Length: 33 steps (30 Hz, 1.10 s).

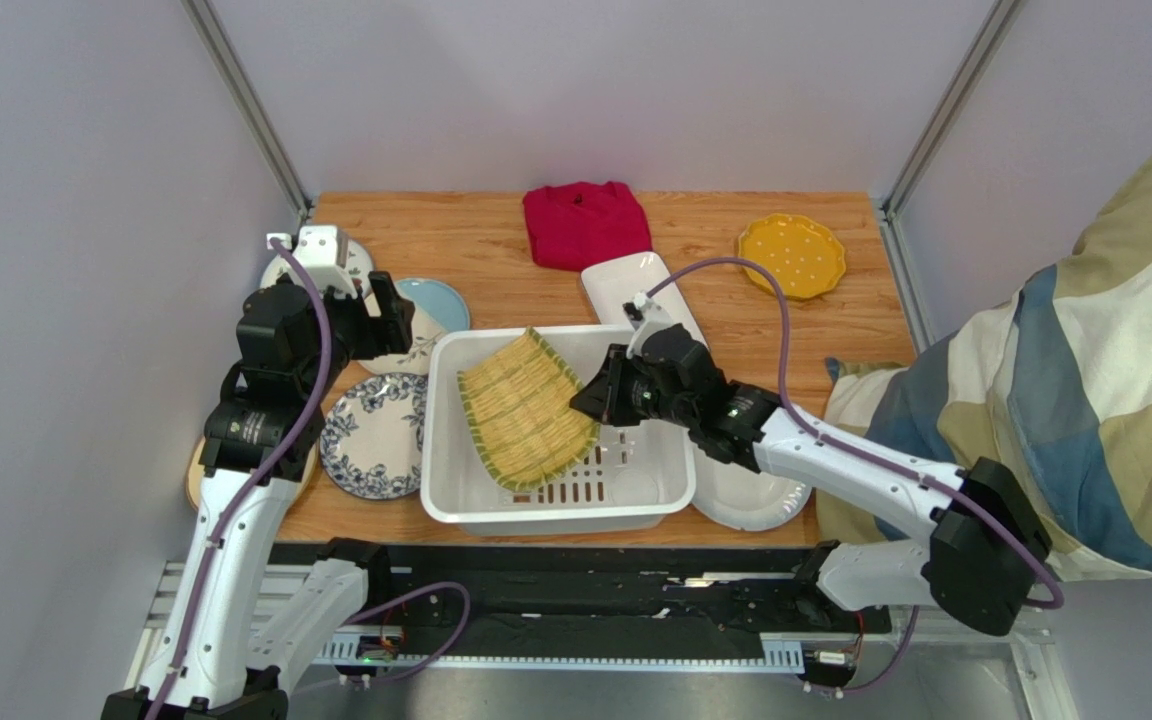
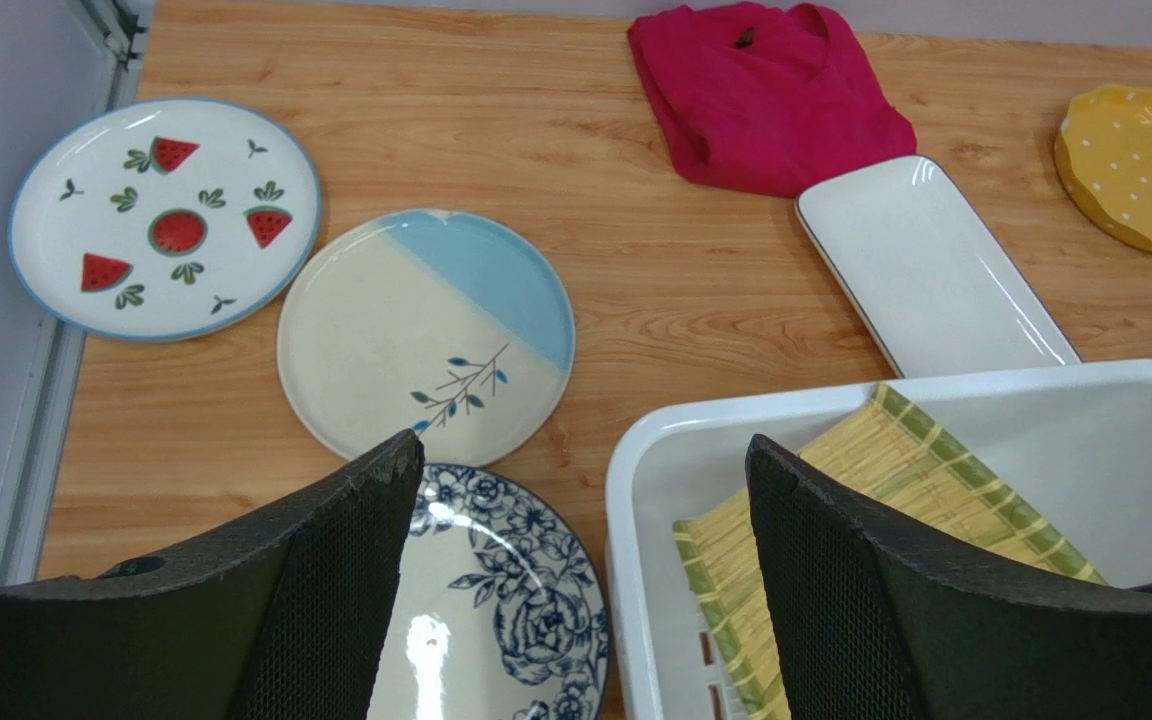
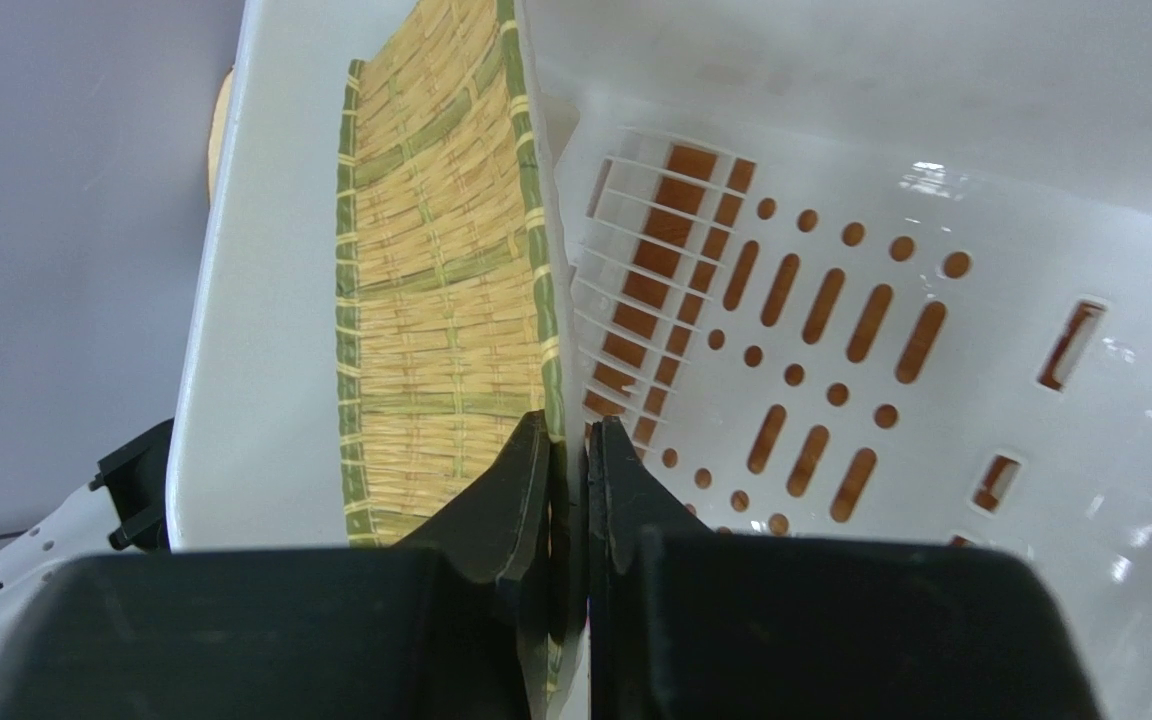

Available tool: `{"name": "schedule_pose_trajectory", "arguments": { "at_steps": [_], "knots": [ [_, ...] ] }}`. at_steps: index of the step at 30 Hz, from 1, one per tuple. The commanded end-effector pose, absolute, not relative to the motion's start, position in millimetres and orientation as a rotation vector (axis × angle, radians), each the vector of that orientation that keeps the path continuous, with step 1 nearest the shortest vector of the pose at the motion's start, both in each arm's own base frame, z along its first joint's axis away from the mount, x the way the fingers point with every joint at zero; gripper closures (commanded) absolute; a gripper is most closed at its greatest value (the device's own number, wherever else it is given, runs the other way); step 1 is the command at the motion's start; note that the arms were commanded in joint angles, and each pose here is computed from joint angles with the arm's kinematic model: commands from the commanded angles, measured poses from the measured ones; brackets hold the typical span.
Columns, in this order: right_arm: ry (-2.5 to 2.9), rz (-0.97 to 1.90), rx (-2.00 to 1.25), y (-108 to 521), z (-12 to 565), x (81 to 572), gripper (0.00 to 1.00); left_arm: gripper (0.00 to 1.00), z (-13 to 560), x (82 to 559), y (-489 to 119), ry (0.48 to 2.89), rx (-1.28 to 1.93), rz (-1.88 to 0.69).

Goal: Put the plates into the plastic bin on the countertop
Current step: Place the plate in the plastic bin.

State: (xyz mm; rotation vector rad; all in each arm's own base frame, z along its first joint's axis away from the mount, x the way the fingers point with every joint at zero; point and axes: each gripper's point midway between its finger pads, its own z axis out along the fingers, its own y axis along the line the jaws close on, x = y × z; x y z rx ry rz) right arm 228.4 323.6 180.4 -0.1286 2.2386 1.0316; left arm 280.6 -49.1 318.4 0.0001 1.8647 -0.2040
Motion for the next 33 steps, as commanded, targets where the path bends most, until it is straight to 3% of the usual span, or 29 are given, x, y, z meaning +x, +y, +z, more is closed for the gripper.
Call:
{"name": "schedule_pose_trajectory", "arguments": {
  "at_steps": [1, 12, 33],
  "knots": [
    [2.189, 1.142, -0.113, 353.5, 192.9, 235.4, 1.00, 0.16, 320.9, 282.6, -48.8, 1.848, 0.011, -0.192],
    [2.271, 1.141, -0.136, 381.7, 155.9, 246.0, 1.00, 0.16, 319.2, 283.6, -51.4, 1.856, 0.018, -0.199],
    [2.320, 1.110, -0.062, 355.0, 145.3, 222.0, 1.00, 0.16, 318.3, 283.3, -53.3, 1.857, 0.019, -0.209]
  ]
}}
